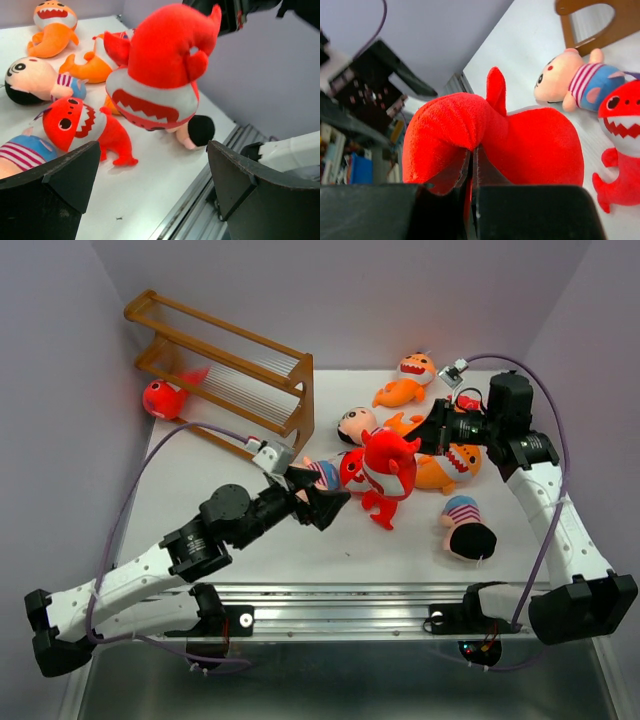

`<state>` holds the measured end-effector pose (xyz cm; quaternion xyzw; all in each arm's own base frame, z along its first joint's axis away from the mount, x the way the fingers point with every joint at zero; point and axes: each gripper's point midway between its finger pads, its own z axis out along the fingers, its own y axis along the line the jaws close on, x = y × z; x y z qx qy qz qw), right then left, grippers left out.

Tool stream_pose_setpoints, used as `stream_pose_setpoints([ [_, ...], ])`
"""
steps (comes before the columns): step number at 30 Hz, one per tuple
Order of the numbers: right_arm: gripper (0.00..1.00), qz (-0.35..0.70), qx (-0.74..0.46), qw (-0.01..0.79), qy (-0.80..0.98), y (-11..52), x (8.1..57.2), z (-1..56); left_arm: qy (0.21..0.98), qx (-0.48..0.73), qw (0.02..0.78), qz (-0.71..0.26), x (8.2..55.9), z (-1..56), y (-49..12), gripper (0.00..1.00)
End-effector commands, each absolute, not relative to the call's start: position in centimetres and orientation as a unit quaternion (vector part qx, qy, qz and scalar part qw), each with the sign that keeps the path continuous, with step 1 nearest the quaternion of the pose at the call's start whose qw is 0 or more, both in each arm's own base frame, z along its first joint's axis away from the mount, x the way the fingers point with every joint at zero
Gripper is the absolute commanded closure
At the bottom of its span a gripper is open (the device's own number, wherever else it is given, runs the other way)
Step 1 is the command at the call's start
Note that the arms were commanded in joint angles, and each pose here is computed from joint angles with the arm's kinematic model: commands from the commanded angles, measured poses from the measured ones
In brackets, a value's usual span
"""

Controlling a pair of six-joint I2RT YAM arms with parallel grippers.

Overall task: Place and organize the stuffed toys onto the shelf
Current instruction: Pass the stuffed toy from the right arm to the left

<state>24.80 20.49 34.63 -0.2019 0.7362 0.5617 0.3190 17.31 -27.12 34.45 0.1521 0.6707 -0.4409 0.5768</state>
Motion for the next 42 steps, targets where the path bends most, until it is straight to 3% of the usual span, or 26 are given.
stream_pose_setpoints([
  [1,0.99,0.556,-0.095,0.338,0.753,19.3,27.5,36.9,0.652,0.161,0.628,-0.394,18.0,35.1,-27.9,0.01],
  [17,1.00,0.562,0.071,0.287,0.772,16.8,29.9,33.7,0.636,0.179,0.660,-0.358,20.6,36.9,-32.6,0.01],
  [42,0.99,0.572,0.232,0.241,0.749,15.0,32.3,31.6,0.697,0.174,0.604,-0.346,22.0,33.5,-38.5,0.01],
])
